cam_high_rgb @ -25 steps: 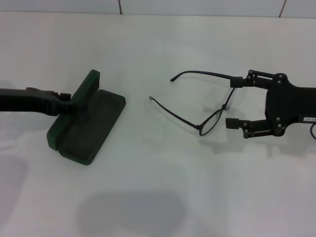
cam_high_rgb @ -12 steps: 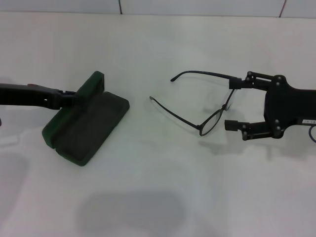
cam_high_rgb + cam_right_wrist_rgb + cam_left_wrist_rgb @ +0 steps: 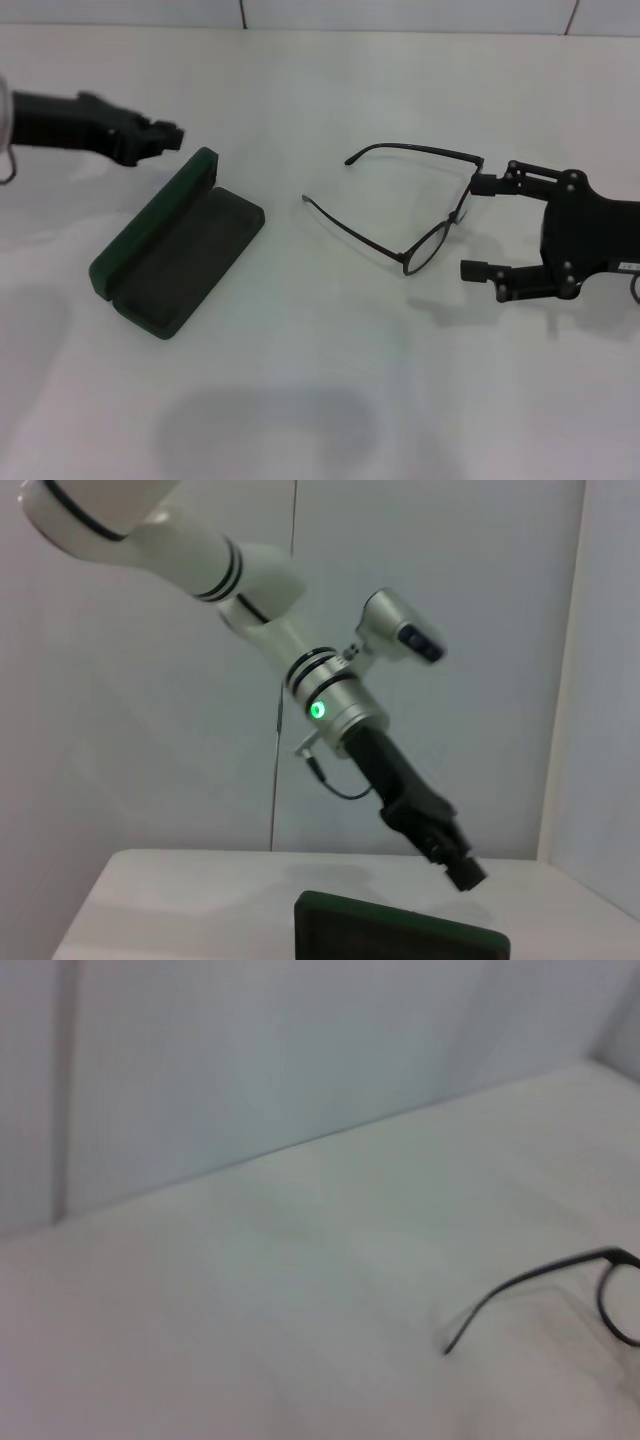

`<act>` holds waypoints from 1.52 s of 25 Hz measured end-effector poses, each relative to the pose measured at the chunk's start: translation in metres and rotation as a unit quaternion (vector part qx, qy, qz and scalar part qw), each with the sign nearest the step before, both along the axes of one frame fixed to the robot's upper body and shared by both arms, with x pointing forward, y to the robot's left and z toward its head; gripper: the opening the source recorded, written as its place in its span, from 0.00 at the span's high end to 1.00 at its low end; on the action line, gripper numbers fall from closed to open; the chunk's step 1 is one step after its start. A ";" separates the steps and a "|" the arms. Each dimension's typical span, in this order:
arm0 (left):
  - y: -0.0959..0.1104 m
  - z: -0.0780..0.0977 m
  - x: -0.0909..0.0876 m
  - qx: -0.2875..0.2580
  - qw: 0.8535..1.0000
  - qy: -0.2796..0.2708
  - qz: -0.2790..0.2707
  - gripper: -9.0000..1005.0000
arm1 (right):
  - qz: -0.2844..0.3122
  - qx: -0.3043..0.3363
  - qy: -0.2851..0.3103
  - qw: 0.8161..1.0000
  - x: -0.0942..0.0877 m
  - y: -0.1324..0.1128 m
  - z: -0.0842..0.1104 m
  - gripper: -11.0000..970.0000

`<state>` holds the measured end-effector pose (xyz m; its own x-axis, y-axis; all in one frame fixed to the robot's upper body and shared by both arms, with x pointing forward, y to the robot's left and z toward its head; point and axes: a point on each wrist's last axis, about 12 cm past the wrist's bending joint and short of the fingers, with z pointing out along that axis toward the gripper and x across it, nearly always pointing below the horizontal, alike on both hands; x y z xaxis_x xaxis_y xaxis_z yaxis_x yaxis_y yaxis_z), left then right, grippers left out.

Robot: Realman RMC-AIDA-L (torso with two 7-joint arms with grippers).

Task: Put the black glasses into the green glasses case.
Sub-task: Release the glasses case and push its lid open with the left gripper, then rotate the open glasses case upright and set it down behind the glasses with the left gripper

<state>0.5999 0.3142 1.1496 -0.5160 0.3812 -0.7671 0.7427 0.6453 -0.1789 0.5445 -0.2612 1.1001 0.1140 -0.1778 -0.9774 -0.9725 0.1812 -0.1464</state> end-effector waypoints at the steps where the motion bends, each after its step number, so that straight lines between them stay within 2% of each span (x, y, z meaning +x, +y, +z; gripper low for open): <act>1: -0.004 0.002 0.003 0.011 1.000 -0.006 -0.017 0.82 | 0.000 0.001 -0.001 1.000 -0.001 0.001 -0.001 0.09; 8: -0.030 0.011 0.012 0.032 0.997 -0.002 -0.072 0.97 | -0.008 0.004 -0.005 1.000 -0.007 -0.003 -0.004 0.09; 14: -0.025 0.006 0.006 0.023 0.998 0.044 -0.028 0.79 | -0.011 0.004 -0.009 1.000 -0.005 -0.004 -0.003 0.09; 21: 0.001 -0.011 -0.013 -0.001 0.998 0.052 0.019 0.66 | -0.007 -0.006 -0.013 1.000 -0.001 -0.003 -0.002 0.09; 25: 0.006 -0.017 -0.021 -0.002 0.998 0.063 0.022 0.58 | -0.001 -0.011 -0.020 1.000 0.004 0.000 0.002 0.09; 30: 0.007 -0.021 -0.027 -0.001 0.996 0.083 0.024 0.37 | 0.001 -0.017 -0.023 1.000 0.007 0.001 0.003 0.09; 38: 0.007 -0.024 -0.027 0.002 0.993 0.110 0.039 0.40 | 0.003 -0.021 -0.032 0.999 0.005 0.000 0.002 0.09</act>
<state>0.5732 0.3214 1.1258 -0.6991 0.3357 -0.6313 0.6331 0.7009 -0.3285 0.5496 -0.2615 1.1020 0.1772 -0.2184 -0.9596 -0.9619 0.1679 -0.2158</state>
